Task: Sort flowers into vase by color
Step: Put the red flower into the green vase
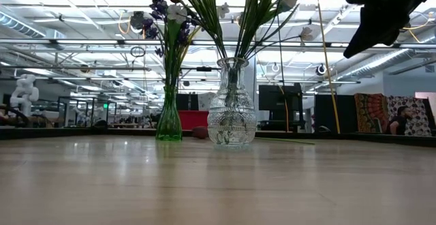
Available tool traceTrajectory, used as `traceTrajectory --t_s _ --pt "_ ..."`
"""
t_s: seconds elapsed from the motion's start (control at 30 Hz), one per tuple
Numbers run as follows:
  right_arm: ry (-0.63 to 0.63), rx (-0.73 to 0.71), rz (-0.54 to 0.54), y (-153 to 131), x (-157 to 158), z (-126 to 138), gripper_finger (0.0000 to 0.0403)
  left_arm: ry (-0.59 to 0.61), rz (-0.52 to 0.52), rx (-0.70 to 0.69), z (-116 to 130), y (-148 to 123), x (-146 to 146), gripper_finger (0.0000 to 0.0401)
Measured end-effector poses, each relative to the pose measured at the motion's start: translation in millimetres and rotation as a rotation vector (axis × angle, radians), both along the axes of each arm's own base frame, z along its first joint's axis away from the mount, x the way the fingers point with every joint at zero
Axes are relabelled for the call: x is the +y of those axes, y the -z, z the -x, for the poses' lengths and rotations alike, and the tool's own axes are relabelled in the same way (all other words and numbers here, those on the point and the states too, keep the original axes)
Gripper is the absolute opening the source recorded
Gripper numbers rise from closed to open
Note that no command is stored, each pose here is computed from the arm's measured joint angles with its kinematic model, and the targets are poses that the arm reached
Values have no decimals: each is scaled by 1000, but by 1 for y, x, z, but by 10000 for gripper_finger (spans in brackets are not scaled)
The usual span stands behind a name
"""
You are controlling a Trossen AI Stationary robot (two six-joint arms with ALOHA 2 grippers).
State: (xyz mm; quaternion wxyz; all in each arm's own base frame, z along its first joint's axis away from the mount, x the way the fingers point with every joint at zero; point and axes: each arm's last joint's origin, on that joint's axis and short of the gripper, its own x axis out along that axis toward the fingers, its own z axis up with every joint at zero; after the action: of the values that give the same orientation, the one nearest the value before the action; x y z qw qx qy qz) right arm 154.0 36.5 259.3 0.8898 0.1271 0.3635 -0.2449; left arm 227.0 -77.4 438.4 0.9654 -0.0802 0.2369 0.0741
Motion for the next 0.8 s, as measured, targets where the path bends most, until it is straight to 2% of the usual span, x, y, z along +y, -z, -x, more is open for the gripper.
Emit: traceTrajectory --t_s 0.2,0.47,0.67,0.8 --pt "7 -3 -6 0 0 0 0 -34 30 30 35 28 10 0" --pt "59 -28 -40 0 0 0 0 -45 121 3 76 97 27 0" --pt "211 -109 -47 -1 -4 -1 0 -1 188 -11 91 156 31 0" --pt "332 -135 -100 2 -11 -5 0 -4 209 -29 91 183 31 0"
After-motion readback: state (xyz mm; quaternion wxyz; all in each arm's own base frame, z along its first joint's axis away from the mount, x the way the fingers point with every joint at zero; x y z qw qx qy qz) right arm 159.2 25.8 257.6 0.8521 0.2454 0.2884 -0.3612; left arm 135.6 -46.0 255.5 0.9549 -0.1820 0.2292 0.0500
